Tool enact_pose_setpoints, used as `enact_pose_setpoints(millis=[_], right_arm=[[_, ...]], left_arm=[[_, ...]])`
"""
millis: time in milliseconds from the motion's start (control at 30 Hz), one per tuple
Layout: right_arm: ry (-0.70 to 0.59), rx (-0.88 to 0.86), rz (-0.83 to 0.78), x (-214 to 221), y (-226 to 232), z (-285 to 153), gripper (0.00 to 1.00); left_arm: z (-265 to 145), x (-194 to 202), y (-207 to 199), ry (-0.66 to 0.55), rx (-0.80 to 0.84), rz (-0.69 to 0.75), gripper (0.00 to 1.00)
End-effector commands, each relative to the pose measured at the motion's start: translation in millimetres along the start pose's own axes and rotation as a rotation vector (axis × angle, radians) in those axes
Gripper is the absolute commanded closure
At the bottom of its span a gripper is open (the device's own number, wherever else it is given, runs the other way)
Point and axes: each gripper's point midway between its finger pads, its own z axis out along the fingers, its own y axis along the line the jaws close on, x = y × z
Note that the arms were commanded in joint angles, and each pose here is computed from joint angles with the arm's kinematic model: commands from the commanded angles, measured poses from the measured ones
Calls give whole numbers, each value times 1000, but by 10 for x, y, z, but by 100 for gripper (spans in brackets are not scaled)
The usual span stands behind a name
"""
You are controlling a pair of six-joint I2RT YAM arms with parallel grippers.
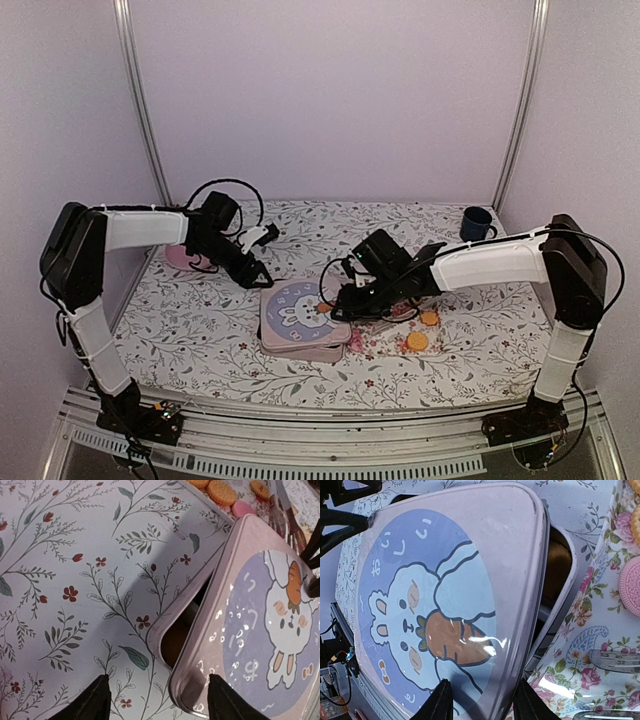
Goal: Pack the cookies
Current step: Adjust the box lid on the packing box.
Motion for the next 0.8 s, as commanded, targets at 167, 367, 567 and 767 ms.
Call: enact_pose_setpoints(millis=[167,367,567,767], right_arm=[[53,69,25,234,-159,97,61],[47,74,28,217,-155,75,61],[45,91,20,208,-156,30,62],[43,107,10,231,-134,30,61]], left_arm=[[-591,94,-90,-44,-20,-38,12],[-558,311,-431,-11,64,-85,20],[-359,416,-466,29,62,-119,38],[-166,442,-552,60,133,-156,46]])
